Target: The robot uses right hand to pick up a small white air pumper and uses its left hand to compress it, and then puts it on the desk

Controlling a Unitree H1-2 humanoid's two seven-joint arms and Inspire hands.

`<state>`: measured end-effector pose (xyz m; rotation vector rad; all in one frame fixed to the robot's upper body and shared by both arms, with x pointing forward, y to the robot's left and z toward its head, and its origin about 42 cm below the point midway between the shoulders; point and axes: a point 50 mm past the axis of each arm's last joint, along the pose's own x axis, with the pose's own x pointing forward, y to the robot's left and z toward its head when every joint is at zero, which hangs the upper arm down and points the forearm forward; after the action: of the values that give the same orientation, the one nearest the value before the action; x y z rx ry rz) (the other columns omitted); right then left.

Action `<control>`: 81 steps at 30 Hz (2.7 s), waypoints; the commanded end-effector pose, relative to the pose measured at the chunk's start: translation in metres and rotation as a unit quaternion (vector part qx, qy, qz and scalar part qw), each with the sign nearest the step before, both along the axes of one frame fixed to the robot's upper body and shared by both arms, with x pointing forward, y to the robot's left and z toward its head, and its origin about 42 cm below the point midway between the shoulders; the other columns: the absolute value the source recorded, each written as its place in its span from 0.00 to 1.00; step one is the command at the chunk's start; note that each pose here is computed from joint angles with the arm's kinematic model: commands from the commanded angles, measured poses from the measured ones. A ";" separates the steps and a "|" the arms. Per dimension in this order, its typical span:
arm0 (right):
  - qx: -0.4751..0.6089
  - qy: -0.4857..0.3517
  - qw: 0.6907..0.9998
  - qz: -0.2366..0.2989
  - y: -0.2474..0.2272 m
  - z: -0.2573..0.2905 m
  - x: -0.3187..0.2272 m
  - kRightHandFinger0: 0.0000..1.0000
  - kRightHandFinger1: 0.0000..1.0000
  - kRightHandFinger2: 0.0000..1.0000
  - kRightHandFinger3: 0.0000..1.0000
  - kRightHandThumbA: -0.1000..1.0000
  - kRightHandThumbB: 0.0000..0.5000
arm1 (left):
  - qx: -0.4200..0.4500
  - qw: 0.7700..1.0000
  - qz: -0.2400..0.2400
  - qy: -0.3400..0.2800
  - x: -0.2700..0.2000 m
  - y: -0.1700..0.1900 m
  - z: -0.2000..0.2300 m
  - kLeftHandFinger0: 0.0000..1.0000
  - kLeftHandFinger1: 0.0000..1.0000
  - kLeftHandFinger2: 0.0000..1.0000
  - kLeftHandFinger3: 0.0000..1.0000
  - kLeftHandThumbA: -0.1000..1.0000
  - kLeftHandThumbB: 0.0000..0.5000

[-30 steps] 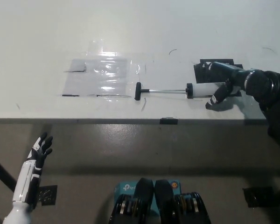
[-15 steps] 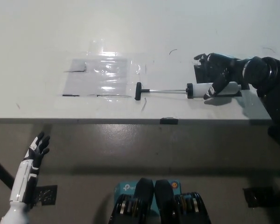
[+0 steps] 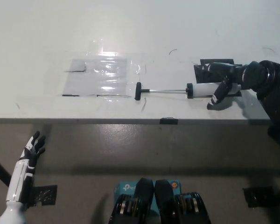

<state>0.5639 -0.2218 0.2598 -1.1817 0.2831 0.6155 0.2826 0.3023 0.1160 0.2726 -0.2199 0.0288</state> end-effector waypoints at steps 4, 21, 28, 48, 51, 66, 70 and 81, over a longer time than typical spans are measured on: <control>-0.062 -0.037 0.997 0.041 0.017 0.021 0.011 0.90 0.86 0.86 0.89 0.98 0.91 | 0.007 1.000 0.000 -0.019 0.004 0.004 0.013 1.00 1.00 1.00 1.00 1.00 0.19; -0.054 -0.152 0.985 0.057 0.008 -0.041 -0.005 0.06 0.55 0.90 0.76 0.00 0.26 | 0.012 1.000 0.006 -0.025 0.007 0.007 0.018 1.00 1.00 1.00 1.00 0.98 0.13; -0.048 -0.161 0.985 0.045 0.002 -0.040 -0.005 0.04 0.51 0.88 0.80 0.00 0.25 | 0.007 0.999 0.002 -0.033 0.011 0.010 0.020 1.00 1.00 1.00 1.00 1.00 0.08; 0.044 -0.299 0.938 0.169 0.038 0.060 -0.068 0.03 0.55 0.84 0.99 0.00 0.19 | -0.061 0.990 -0.035 -0.120 0.008 -0.016 0.092 1.00 1.00 1.00 1.00 1.00 0.08; 0.048 -0.312 0.928 0.197 0.045 0.066 -0.092 0.04 0.54 0.83 1.00 0.00 0.22 | -0.065 0.987 -0.041 -0.141 0.011 -0.023 0.107 1.00 1.00 1.00 1.00 1.00 0.11; 0.051 -0.307 0.909 0.278 0.077 0.076 -0.162 0.06 0.48 0.78 0.66 0.00 0.34 | -0.095 0.975 -0.068 -0.190 0.047 -0.053 0.152 1.00 1.00 1.00 1.00 1.00 0.16; 0.035 -0.303 0.912 0.273 0.076 0.080 -0.165 0.02 0.44 0.74 0.62 0.00 0.32 | -0.098 0.974 -0.069 -0.191 0.056 -0.056 0.156 1.00 1.00 1.00 1.00 1.00 0.23; 0.014 -0.295 0.922 0.248 0.066 0.090 -0.166 0.00 0.39 0.72 0.59 0.00 0.35 | -0.090 0.975 -0.063 -0.191 0.063 -0.067 0.159 1.00 1.00 1.00 1.00 1.00 0.31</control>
<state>0.3965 -0.1514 0.3189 -1.3260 -0.5277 0.7085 0.3442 0.2399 0.2620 0.0514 -0.5797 -0.0291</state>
